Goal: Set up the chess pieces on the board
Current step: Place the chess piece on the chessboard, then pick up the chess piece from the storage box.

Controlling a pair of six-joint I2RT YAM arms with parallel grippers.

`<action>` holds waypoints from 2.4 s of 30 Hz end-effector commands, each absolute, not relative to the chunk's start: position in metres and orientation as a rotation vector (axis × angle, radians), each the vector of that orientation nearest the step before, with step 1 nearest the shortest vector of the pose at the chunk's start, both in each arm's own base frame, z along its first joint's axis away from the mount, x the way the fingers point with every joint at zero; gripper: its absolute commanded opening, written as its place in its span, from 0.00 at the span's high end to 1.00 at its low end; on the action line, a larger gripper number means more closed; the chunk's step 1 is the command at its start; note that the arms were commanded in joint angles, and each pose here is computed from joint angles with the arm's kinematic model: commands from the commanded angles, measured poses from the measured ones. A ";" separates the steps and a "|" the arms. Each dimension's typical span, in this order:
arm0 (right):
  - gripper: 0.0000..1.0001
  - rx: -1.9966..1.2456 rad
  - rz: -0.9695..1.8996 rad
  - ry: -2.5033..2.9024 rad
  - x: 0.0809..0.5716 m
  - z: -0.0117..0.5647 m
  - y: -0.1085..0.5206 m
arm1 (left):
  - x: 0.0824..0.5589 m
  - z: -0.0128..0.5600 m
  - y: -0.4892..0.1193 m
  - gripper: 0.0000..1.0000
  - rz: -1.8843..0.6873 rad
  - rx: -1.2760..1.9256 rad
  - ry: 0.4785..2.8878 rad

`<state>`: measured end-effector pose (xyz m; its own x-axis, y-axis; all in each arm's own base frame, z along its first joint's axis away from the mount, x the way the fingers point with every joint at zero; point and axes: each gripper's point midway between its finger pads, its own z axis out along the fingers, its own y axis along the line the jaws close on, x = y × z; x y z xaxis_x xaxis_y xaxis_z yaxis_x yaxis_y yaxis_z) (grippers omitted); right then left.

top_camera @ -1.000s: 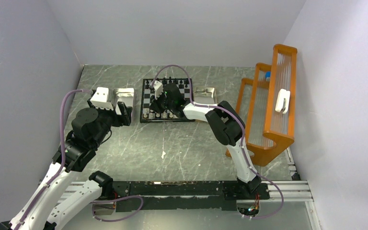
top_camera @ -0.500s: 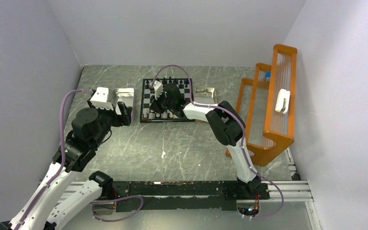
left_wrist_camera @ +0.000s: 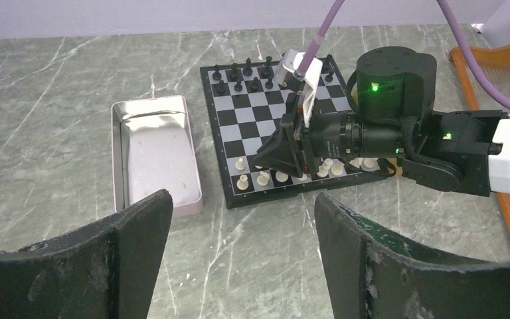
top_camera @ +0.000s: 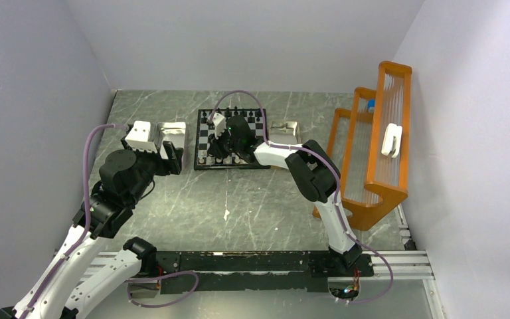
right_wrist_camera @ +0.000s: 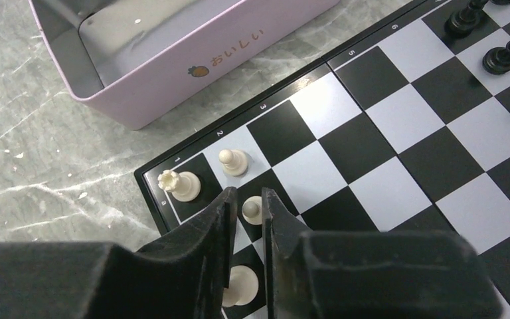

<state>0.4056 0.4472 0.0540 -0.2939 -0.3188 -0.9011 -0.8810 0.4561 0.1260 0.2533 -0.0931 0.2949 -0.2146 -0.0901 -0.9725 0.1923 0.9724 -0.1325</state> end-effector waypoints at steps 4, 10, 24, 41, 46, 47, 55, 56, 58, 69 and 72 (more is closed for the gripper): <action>0.69 -0.965 0.871 1.788 0.408 0.086 0.459 | 0.256 0.296 -0.091 0.17 -0.250 0.075 1.763; 0.64 -0.861 0.861 1.777 0.423 0.111 0.459 | 0.256 0.296 -0.091 0.17 -0.248 0.075 1.764; 0.63 -0.364 0.325 1.878 0.455 0.182 0.330 | 0.256 0.293 -0.097 0.17 -0.267 0.101 1.773; 0.62 -0.158 -0.077 2.051 0.493 0.105 0.177 | 0.255 0.293 -0.100 0.17 -0.282 0.115 1.777; 0.56 -0.170 -0.075 2.085 0.507 0.084 0.169 | 0.255 0.294 -0.099 0.17 -0.282 0.113 1.772; 0.55 -0.170 -0.075 2.085 0.509 0.081 0.168 | 0.255 0.294 -0.099 0.17 -0.282 0.113 1.772; 0.53 -0.123 -0.114 2.096 0.524 0.056 0.155 | 0.255 0.294 -0.099 0.17 -0.279 0.113 1.773; 0.52 -0.118 -0.110 2.099 0.525 0.053 0.154 | 0.255 0.294 -0.099 0.17 -0.279 0.112 1.774; 0.51 -0.111 -0.090 2.098 0.529 0.051 0.155 | 0.255 0.293 -0.099 0.17 -0.277 0.111 1.776; 0.50 -0.090 -0.081 2.127 0.543 0.041 0.157 | 0.256 0.294 -0.098 0.17 -0.272 0.106 1.774; 0.50 -0.074 -0.094 2.145 0.545 0.037 0.156 | 0.256 0.293 -0.097 0.17 -0.269 0.103 1.776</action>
